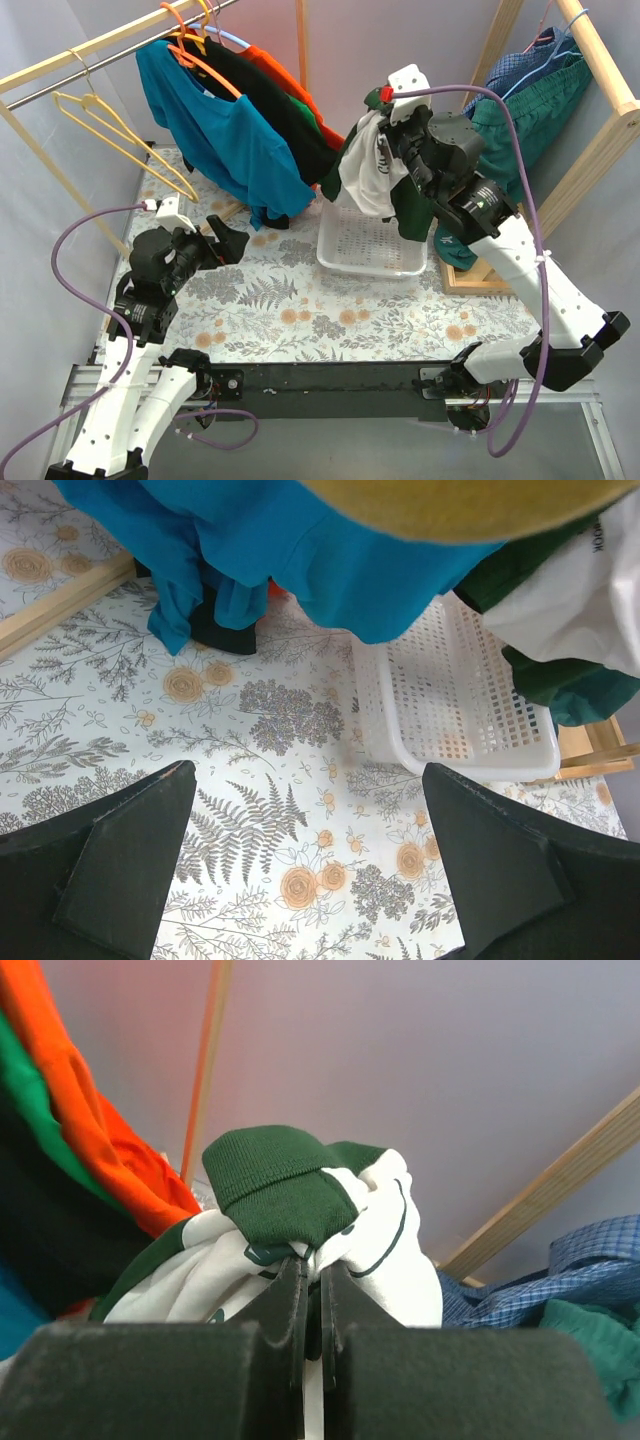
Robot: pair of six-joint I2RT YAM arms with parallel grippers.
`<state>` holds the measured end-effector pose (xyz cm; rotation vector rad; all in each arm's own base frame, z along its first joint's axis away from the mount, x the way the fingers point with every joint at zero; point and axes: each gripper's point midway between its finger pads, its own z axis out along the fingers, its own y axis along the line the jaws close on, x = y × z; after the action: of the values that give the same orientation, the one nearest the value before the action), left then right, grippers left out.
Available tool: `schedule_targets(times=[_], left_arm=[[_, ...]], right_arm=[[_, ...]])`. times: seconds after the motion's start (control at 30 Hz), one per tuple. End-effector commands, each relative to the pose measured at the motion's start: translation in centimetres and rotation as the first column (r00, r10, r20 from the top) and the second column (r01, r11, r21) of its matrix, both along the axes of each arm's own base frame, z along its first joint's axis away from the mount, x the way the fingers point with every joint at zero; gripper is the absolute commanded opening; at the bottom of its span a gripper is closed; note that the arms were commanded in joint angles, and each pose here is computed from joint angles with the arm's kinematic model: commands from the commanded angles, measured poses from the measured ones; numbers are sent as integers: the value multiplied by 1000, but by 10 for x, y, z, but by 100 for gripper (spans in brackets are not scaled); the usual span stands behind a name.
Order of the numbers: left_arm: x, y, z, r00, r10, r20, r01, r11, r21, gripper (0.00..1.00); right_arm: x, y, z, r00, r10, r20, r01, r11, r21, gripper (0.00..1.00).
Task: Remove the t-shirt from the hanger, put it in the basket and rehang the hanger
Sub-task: Place the T-shirt in the bin.
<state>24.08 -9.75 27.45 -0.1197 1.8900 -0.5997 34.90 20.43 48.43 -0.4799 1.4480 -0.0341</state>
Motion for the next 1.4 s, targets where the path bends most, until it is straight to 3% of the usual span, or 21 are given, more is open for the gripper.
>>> schedule_targets(times=[0.0, 0.37, 0.63, 0.9, 0.97, 1.1, 1.13, 1.2, 1.37], left_arm=[[1, 2, 10, 1000, 6, 18, -6, 1000, 16, 98], [2, 1, 4, 1000, 1, -3, -1, 1000, 16, 98], [-1, 0, 11, 1000, -6, 4, 6, 1000, 6, 98], [-3, -2, 55, 997, -17, 78, 18, 1000, -14, 98], [-1, -2, 66, 995, -19, 97, 20, 1000, -14, 98], [4, -2, 104, 987, -16, 162, 18, 1000, -14, 98], [7, -3, 108, 986, -18, 165, 20, 1000, -12, 98], [12, -4, 119, 982, -18, 187, 20, 1000, -9, 98], [30, -4, 158, 966, 0, 258, 4, 1000, -16, 98]], right_arm=[[18, 3, -23, 997, 74, 2, -74, 993, 94, 1], [59, 2, -158, 970, 90, -226, -60, 989, 138, 1], [107, 0, -207, 942, 79, -325, -36, 990, 136, 1], [126, 12, -309, 823, 64, -564, 28, 988, 152, 1], [121, 13, -317, 807, 71, -586, 32, 986, 162, 13], [112, 10, -299, 809, 75, -582, 47, 980, 192, 55], [110, 6, -287, 818, 65, -571, 61, 978, 200, 61], [110, 4, -264, 835, 66, -547, 60, 976, 210, 68], [88, -2, -218, 860, 80, -505, 33, 977, 212, 70]])
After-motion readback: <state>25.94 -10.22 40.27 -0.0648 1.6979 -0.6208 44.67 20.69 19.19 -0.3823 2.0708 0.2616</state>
